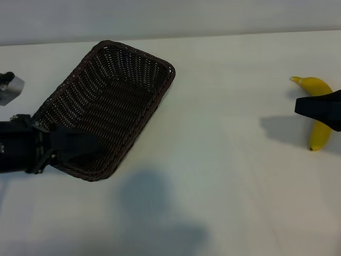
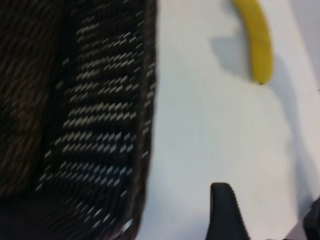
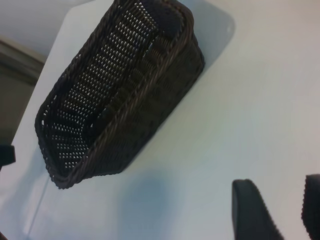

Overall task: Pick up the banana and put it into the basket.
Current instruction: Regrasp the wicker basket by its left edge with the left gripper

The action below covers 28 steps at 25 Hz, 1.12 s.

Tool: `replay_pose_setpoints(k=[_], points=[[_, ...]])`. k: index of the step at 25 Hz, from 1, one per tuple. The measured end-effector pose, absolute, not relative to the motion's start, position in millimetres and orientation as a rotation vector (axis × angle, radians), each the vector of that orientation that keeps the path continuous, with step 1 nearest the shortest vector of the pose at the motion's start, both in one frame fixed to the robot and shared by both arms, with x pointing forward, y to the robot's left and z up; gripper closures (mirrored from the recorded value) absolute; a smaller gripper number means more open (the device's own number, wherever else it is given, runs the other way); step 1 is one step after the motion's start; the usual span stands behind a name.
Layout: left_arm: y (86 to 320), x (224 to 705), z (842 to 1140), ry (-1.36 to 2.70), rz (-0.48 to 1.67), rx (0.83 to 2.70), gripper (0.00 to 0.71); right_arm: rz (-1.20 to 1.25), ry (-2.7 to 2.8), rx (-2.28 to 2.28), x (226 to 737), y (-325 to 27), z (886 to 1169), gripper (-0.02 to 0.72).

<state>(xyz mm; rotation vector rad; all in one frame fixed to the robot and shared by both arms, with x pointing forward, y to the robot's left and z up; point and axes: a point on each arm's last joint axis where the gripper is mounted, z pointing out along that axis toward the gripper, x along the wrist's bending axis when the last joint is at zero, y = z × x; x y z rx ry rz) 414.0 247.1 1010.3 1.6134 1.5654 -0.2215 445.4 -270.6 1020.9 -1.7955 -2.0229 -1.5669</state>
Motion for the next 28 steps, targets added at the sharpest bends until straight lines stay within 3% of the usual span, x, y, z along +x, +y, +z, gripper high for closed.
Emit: replay_pose_setpoints(k=[9,21,28], points=[[263,380,1030,1.76,0.009,1.574,0.254,-1.57,-2.017,-1.797,446,-271,1021,0.408],[278,374,1022,1.944,0.147,1.492,0.253,-1.57,-2.017,-1.797,446,-271,1021,0.408],[280,373,1022,1.962,0.177,1.405,0.185,-1.571,-2.016,-1.798,446,-271,1021,0.408]])
